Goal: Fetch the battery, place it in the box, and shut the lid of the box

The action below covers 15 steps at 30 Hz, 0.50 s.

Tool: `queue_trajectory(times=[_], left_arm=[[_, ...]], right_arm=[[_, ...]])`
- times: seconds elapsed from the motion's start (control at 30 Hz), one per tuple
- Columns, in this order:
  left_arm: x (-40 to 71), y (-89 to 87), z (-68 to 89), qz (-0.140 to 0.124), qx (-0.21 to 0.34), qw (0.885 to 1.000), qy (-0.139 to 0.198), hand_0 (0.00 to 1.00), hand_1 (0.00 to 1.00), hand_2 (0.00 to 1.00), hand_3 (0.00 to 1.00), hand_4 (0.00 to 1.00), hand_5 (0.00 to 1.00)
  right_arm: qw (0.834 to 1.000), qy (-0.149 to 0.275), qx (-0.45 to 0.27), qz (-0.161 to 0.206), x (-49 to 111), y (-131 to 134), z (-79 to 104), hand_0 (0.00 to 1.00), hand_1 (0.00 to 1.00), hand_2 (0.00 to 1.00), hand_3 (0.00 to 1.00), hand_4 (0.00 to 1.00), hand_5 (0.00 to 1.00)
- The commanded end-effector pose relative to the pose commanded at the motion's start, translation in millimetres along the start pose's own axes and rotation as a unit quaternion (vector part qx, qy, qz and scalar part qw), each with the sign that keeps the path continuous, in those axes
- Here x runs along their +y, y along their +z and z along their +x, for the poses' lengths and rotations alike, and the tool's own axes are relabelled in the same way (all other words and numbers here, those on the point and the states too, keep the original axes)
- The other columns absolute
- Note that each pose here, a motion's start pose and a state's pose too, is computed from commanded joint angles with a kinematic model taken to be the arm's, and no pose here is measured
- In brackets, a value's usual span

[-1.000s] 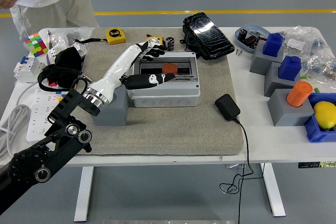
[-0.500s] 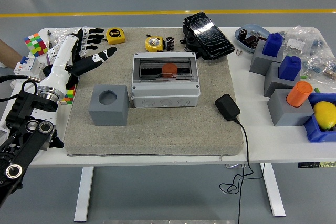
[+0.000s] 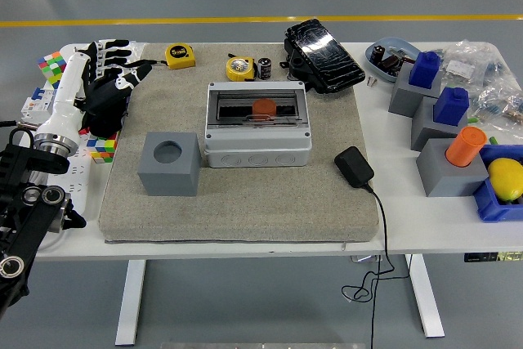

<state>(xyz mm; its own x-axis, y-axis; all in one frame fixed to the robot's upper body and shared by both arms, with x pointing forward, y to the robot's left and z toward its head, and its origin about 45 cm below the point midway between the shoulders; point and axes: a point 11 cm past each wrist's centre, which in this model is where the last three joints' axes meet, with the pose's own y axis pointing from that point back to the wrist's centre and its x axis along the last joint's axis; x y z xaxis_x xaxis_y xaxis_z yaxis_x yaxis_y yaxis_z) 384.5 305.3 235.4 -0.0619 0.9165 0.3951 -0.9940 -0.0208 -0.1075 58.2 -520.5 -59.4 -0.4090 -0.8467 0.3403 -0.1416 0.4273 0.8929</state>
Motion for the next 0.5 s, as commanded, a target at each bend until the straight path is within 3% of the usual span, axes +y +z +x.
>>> queue_trajectory(times=[0.5], left_arm=[[2.1,-0.2,4.7,0.001,0.015,1.0,0.011,0.631,0.694,0.695,0.724,0.998,0.459]], right_arm=[[1.0,-0.001,-0.018,0.006,-0.4,-5.7,-2.8,0.545,0.601,0.591,0.546,0.926,0.491]])
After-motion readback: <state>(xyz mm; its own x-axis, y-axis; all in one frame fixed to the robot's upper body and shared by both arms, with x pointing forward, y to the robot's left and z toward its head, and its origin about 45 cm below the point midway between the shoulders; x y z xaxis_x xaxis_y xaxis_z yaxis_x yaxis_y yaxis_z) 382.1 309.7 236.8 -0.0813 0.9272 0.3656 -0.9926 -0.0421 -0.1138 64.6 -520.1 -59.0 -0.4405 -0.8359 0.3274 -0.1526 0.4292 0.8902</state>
